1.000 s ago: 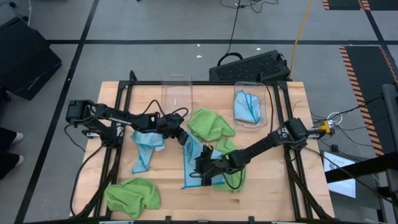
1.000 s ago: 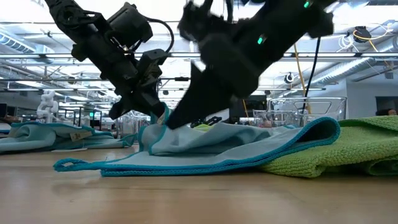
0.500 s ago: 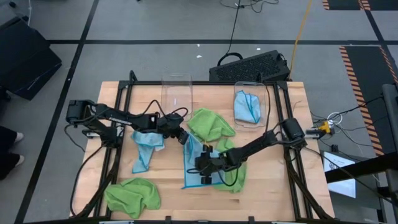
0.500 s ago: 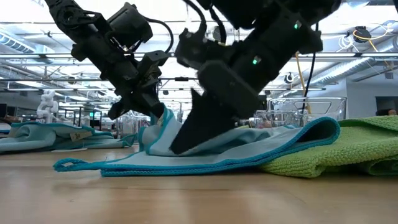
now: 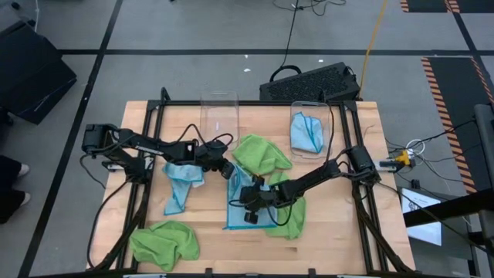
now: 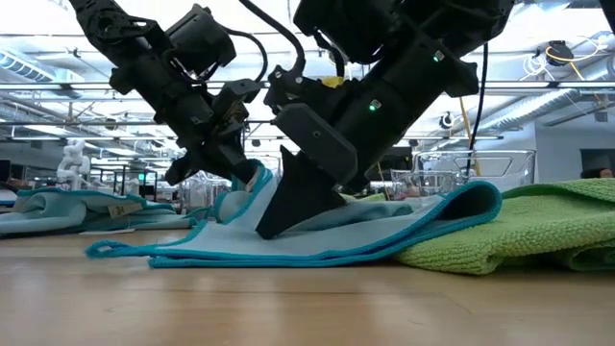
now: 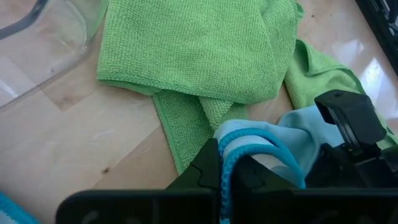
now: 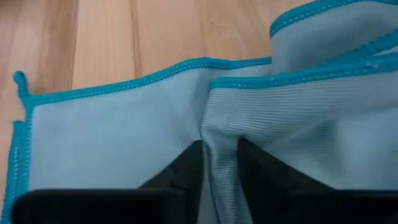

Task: Fold microfiber towels
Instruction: Fold the right blue microfiber towel

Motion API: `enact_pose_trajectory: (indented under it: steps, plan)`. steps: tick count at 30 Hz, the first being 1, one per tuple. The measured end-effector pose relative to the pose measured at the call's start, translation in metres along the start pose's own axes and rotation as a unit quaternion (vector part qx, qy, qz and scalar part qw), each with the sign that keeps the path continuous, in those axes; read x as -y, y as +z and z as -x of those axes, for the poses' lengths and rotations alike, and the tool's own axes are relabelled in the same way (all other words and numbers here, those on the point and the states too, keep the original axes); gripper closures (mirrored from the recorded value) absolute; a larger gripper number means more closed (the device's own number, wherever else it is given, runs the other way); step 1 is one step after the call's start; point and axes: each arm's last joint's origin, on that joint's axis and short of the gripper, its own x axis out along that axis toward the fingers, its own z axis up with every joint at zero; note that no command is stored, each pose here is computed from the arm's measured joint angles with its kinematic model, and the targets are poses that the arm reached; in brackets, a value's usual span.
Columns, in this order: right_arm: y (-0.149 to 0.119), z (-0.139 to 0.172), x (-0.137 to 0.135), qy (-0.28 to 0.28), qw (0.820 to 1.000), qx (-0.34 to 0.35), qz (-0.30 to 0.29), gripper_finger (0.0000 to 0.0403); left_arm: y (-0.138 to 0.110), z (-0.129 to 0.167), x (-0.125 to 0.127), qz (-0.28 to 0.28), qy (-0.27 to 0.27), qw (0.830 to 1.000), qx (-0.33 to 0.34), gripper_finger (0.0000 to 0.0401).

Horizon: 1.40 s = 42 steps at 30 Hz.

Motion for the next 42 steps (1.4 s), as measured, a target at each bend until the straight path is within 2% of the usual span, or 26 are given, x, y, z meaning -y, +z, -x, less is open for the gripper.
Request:
enact_pose_trajectory:
  steps: [4, 6, 9, 14, 19, 25, 33, 38, 42]
  plan:
    - [0.000, 0.000, -0.001, 0.012, 1.000, -0.004, -0.019, 0.0377, 0.000, 0.000, 0.000, -0.001, 0.000, 1.000, 0.000, 0.0392]
    - [0.000, 0.000, -0.001, 0.013, 1.000, -0.003, -0.026, 0.0395, 0.000, 0.000, 0.000, -0.002, 0.001, 1.000, -0.001, 0.0396]
    - [0.003, 0.002, -0.001, 0.020, 0.999, 0.001, -0.036, 0.0391, 0.000, 0.000, 0.000, -0.003, 0.001, 1.000, -0.001, 0.0396]
    - [0.010, 0.006, -0.005, 0.062, 0.997, 0.017, -0.053, 0.0387, 0.000, 0.000, 0.000, -0.007, 0.000, 1.000, -0.001, 0.0396]
    - [0.010, 0.007, -0.005, 0.064, 0.994, 0.011, -0.090, 0.0379, -0.001, 0.000, -0.001, -0.011, 0.004, 1.000, -0.005, 0.0393]
    - [0.017, 0.012, -0.005, 0.073, 0.992, 0.028, -0.098, 0.0397, -0.002, 0.000, -0.002, -0.015, 0.008, 1.000, -0.009, 0.0397]
    - [0.024, 0.012, 0.000, 0.097, 0.988, 0.033, -0.113, 0.0363, -0.002, 0.000, -0.002, -0.017, 0.008, 1.000, -0.009, 0.0397]
    - [0.026, 0.011, 0.005, 0.117, 0.986, 0.027, -0.116, 0.0395, -0.002, 0.000, -0.002, -0.019, 0.009, 1.000, -0.009, 0.0393]
    - [0.027, 0.010, 0.007, 0.114, 0.986, 0.027, -0.119, 0.0399, -0.002, 0.000, -0.002, -0.019, 0.009, 1.000, -0.010, 0.0396]
